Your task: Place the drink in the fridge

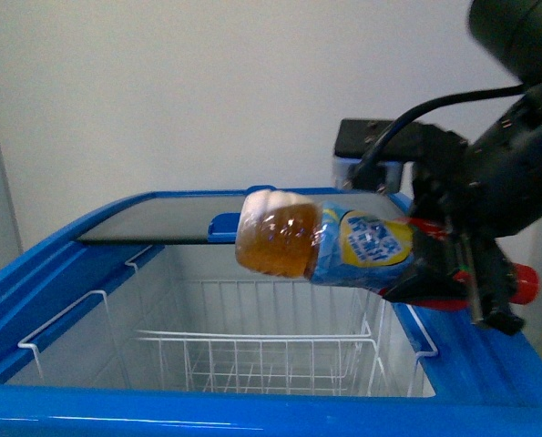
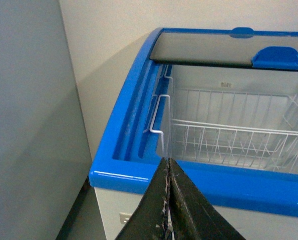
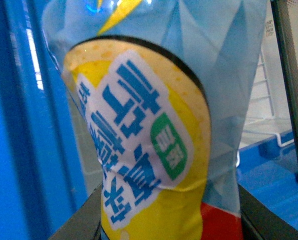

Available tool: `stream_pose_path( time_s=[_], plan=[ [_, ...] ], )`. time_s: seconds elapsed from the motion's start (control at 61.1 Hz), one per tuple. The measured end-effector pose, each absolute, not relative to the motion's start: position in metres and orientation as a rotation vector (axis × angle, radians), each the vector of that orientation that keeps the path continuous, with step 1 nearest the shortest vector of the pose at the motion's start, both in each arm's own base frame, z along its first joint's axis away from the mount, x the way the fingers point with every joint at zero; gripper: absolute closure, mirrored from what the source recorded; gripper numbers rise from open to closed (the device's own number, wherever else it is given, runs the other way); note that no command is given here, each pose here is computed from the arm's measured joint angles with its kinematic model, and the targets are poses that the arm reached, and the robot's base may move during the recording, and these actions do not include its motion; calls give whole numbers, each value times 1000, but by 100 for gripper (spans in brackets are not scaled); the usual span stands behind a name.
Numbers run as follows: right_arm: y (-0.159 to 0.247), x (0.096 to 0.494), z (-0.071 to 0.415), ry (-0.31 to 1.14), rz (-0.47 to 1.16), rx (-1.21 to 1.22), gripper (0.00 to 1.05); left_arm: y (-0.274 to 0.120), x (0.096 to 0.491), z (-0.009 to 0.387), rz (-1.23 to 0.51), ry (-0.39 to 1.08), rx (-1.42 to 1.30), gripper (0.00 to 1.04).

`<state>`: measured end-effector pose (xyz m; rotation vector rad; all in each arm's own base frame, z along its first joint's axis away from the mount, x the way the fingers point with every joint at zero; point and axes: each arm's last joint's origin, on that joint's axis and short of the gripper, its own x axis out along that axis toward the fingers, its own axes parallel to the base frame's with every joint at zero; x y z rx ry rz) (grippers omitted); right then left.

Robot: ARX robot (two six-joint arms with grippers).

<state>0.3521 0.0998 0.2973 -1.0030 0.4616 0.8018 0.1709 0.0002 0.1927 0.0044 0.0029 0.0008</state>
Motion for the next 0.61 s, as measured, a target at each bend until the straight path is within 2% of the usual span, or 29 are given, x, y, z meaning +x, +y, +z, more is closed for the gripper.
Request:
stream_pose_path(
  time_s=[0.36, 0.605],
  plan=[
    [166, 402, 260, 446, 901, -1186, 62, 0, 147, 180, 1, 7, 5, 102],
    [184, 438, 235, 480, 879, -1223, 62, 0, 137, 176, 1, 5, 4, 102]
  ],
)
